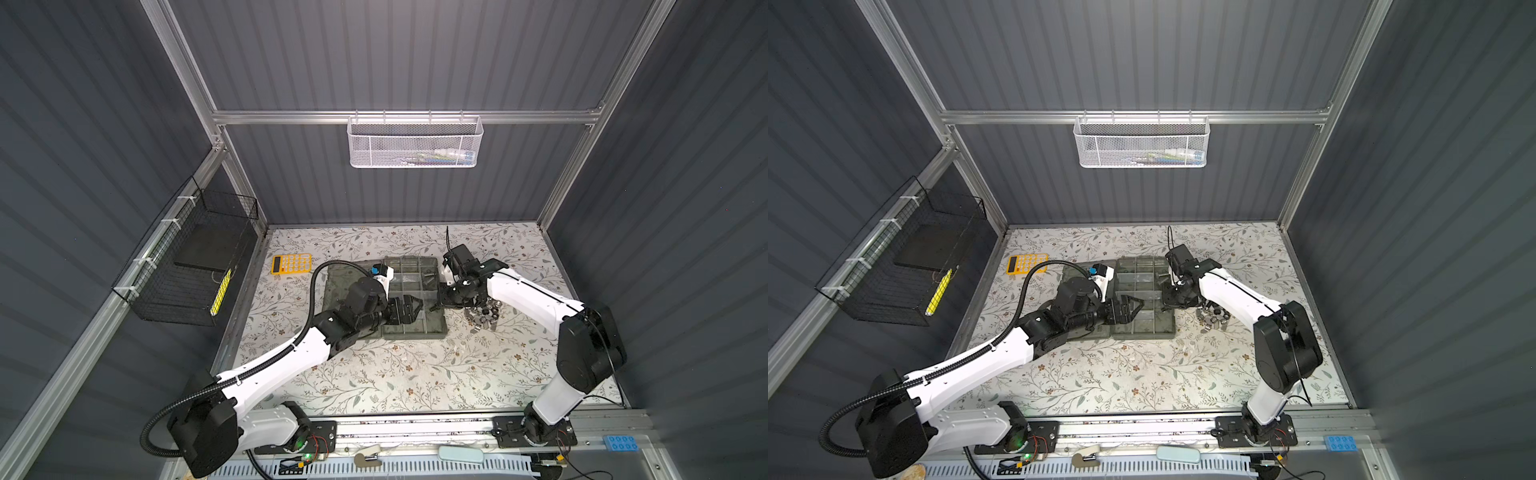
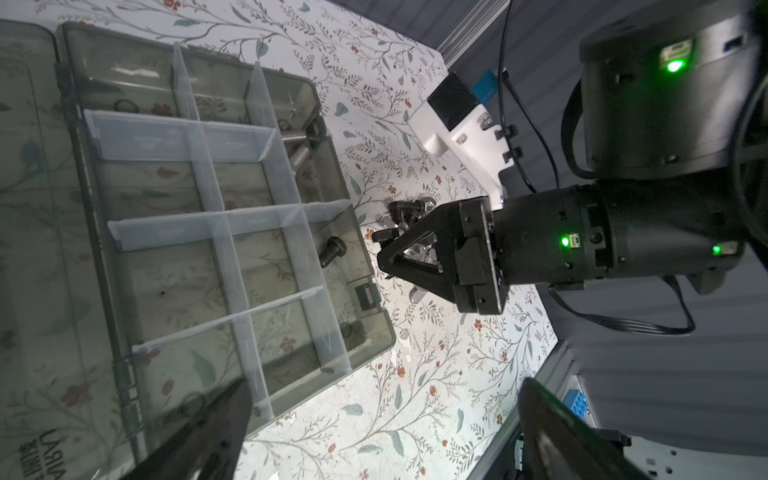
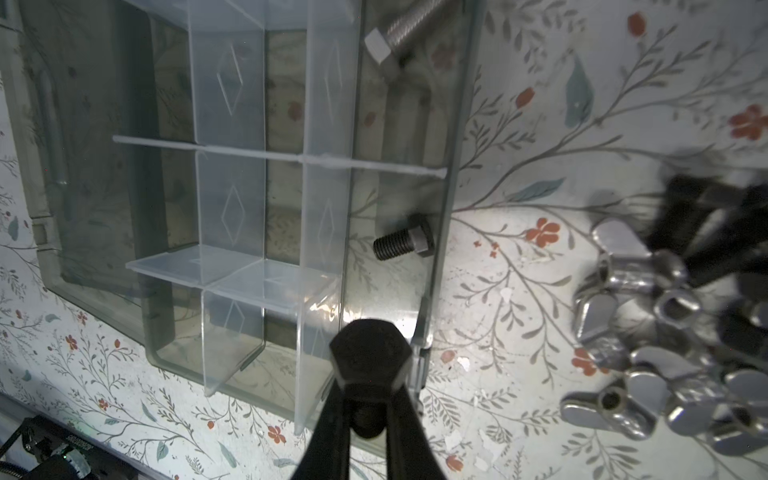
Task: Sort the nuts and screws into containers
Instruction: 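Carry the black bolt over the organizer beside the first black bolt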
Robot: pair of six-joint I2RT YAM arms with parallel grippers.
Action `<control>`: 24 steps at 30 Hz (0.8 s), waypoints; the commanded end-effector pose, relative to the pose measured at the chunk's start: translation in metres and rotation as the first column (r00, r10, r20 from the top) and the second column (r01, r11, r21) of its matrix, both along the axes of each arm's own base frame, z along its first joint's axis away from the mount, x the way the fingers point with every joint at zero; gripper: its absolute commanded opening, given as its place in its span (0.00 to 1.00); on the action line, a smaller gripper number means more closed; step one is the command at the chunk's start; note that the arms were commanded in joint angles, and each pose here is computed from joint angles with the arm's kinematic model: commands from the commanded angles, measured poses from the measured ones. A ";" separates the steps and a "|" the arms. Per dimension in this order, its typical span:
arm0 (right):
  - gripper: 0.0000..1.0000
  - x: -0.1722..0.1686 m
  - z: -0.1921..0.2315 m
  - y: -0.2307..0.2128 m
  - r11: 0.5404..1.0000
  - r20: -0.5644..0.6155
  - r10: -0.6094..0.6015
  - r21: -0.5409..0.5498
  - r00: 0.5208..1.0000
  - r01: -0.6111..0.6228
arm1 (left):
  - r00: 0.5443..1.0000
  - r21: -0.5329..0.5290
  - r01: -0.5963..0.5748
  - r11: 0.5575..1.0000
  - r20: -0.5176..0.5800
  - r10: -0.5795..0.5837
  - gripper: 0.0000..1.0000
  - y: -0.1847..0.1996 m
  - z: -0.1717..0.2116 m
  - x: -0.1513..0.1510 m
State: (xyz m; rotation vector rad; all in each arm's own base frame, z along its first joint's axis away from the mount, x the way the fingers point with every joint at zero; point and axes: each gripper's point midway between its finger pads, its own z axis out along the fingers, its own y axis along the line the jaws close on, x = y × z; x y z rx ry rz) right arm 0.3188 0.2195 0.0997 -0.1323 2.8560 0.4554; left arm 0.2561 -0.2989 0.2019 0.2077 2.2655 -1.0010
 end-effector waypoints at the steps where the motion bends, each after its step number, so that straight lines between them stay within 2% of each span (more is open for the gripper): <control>1: 0.00 -0.010 -0.007 0.011 1.000 -0.011 0.007 0.015 1.000 -0.007 | 0.999 -0.041 -0.013 0.999 -0.033 0.012 1.00 0.004 -0.004 -0.005; 12: 0.00 -0.022 -0.043 0.026 0.999 -0.063 0.033 -0.021 0.998 -0.034 | 0.996 -0.046 -0.044 0.998 -0.082 0.040 1.00 0.013 -0.026 -0.014; 24: 0.07 -0.027 -0.070 0.017 0.996 -0.101 0.029 -0.084 0.995 -0.037 | 0.995 -0.041 -0.046 0.998 -0.088 0.042 1.00 0.011 -0.028 -0.012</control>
